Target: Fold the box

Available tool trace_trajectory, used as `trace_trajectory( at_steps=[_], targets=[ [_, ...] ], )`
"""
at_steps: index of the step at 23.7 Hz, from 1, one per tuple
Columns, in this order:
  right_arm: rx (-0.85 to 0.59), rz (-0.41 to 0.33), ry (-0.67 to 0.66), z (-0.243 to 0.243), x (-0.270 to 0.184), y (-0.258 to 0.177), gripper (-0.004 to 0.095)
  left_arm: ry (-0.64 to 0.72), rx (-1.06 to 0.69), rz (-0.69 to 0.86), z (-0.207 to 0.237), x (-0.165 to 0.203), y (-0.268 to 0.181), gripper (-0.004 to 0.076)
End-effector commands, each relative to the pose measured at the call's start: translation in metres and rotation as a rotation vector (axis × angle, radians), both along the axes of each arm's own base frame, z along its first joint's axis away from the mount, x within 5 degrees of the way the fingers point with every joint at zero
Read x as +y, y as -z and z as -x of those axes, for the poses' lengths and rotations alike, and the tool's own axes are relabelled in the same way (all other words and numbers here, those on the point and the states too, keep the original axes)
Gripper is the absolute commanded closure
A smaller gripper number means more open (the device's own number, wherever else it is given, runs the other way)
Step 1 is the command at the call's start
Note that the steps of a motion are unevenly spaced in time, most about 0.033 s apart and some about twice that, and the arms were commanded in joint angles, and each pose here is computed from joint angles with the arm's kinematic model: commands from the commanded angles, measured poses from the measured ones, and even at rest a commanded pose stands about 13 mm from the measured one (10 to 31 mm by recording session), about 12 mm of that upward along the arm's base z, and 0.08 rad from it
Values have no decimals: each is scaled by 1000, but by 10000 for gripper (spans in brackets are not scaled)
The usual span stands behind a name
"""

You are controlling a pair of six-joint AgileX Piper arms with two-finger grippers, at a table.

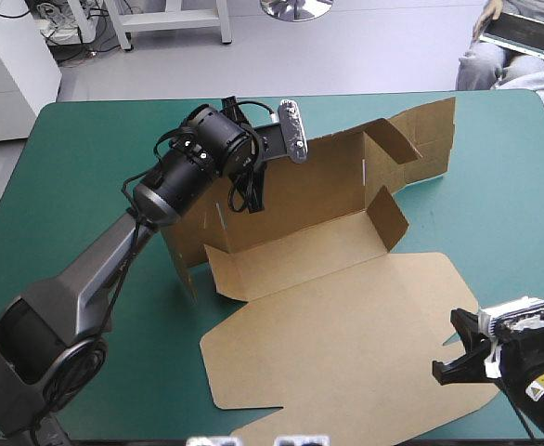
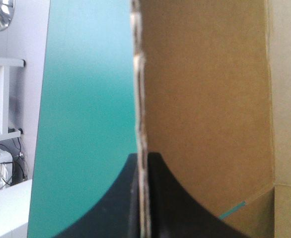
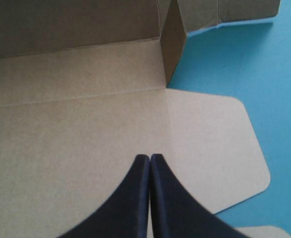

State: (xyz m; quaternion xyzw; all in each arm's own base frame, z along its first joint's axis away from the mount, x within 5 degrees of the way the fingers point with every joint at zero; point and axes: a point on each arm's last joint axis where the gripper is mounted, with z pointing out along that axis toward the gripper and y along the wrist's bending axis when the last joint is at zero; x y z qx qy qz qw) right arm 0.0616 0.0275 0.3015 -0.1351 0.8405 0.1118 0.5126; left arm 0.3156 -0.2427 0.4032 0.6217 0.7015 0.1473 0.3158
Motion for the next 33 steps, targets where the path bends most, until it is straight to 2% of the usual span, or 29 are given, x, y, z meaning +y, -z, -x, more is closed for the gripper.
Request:
trace_trajectory(
  at_steps=[1,4,7,9,13,19,26,29,33],
  targets=[
    [-138,-69,41,1,-2,-37,927,59,-171,73,19,5,-43,734],
    [-150,-98,52,0,-2,-49,927,122,-221,28,25,-6,-33,734],
    [-138,-104,58,-3,-2,-52,927,144,-367,-28,32,-12,-13,734],
    [-125,-112,57,-6,-1,-52,927,189,-480,-22,53,-13,-4,734],
    [-140,-117,60,-13,0,-65,927,215,-491,-79,80,12,30,734],
    [-164,-121,70,-28,2,-80,926,322,-571,-71,104,34,49,734],
    [-142,-145,82,-46,4,-95,925,232,-679,-33,100,53,49,734],
    [-142,-131,80,-62,7,-110,925,216,-693,19,97,55,46,734],
    [-44,-70,49,-109,15,-125,925,250,-674,47,99,51,50,734]
  ],
)
